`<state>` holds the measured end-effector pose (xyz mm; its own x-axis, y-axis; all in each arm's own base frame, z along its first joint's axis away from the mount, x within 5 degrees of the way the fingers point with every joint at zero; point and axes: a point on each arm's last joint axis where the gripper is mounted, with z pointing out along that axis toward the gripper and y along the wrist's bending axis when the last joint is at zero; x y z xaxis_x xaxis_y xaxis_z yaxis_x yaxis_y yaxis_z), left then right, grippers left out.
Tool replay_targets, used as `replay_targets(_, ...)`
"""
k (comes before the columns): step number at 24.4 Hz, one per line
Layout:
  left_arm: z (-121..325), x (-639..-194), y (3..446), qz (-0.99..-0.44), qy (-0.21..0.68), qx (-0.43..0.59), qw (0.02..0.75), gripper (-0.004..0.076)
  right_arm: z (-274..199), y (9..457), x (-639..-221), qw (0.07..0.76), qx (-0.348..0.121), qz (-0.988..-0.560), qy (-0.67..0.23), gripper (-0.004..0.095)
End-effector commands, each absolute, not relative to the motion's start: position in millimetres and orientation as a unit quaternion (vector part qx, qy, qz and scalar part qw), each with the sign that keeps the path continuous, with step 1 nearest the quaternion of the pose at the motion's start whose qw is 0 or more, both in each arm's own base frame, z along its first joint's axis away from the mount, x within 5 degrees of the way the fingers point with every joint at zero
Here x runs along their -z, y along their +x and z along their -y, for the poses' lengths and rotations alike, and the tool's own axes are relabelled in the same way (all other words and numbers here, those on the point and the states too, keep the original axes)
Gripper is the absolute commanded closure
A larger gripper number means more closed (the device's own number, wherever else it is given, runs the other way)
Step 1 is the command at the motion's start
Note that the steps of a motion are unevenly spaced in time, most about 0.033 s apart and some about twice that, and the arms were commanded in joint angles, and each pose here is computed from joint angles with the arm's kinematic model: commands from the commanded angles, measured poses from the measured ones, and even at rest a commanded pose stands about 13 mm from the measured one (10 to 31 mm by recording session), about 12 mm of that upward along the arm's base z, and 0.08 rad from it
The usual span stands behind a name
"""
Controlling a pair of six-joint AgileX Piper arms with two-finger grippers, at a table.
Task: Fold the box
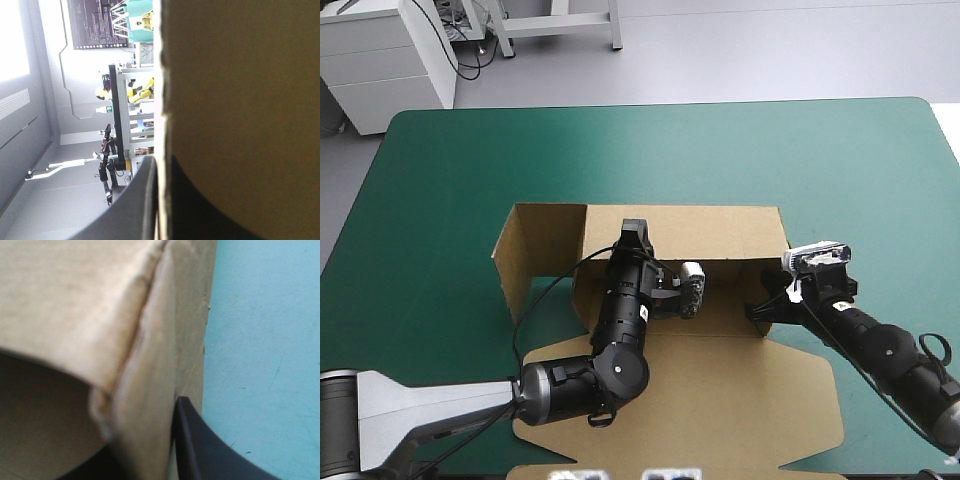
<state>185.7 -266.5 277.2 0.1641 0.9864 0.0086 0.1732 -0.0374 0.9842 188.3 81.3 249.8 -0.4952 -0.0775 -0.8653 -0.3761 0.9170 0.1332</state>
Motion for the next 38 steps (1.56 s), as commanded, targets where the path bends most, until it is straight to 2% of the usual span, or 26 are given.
replay_targets(1,275,-301,181,-0.440,0.586,-0.412,0.542,0.0725,-90,184,-260,0.475,-0.195,-0.844,-0.154,0.0921)
replay_targets(2,275,-301,181,-0.439,0.587,-0.410,0.542,0.0717,-90,185,-259,0.474,-0.195,-0.845,-0.154,0.0922)
replay_targets(4,278,-300,180,-0.434,0.599,-0.396,0.544,0.0645,-90,185,-259,0.476,-0.191,-0.844,-0.158,0.0921)
replay_targets(5,280,-298,179,-0.431,0.607,-0.386,0.544,0.0559,-90,185,-260,0.477,-0.190,-0.844,-0.157,0.0921)
replay_targets(6,280,-298,179,-0.431,0.608,-0.384,0.545,0.0510,-90,185,-260,0.478,-0.189,-0.843,-0.157,0.0922)
replay_targets(7,280,-298,179,-0.435,0.605,-0.380,0.549,0.0415,-89,186,-260,0.481,-0.186,-0.843,-0.154,0.0921)
replay_targets(9,280,-298,179,-0.448,0.595,-0.368,0.557,0.0330,-87,187,-261,0.489,-0.178,-0.842,-0.145,0.0921)
replay_targets(14,280,-298,179,-0.458,0.587,-0.360,0.562,0.0318,-84,200,-272,0.523,-0.149,-0.831,-0.121,0.0921)
replay_targets(19,287,-299,167,-0.445,0.595,-0.349,0.570,0.0318,-95,231,-273,0.512,-0.142,-0.839,-0.114,0.0921)
replay_targets(26,291,-299,160,-0.439,0.598,-0.345,0.575,0.0318,-112,265,-275,0.493,-0.166,-0.848,-0.100,0.0922)
replay_targets(38,293,-302,149,-0.439,0.585,-0.353,0.583,0.0318,-110,270,-274,0.491,-0.168,-0.851,-0.080,0.0921)
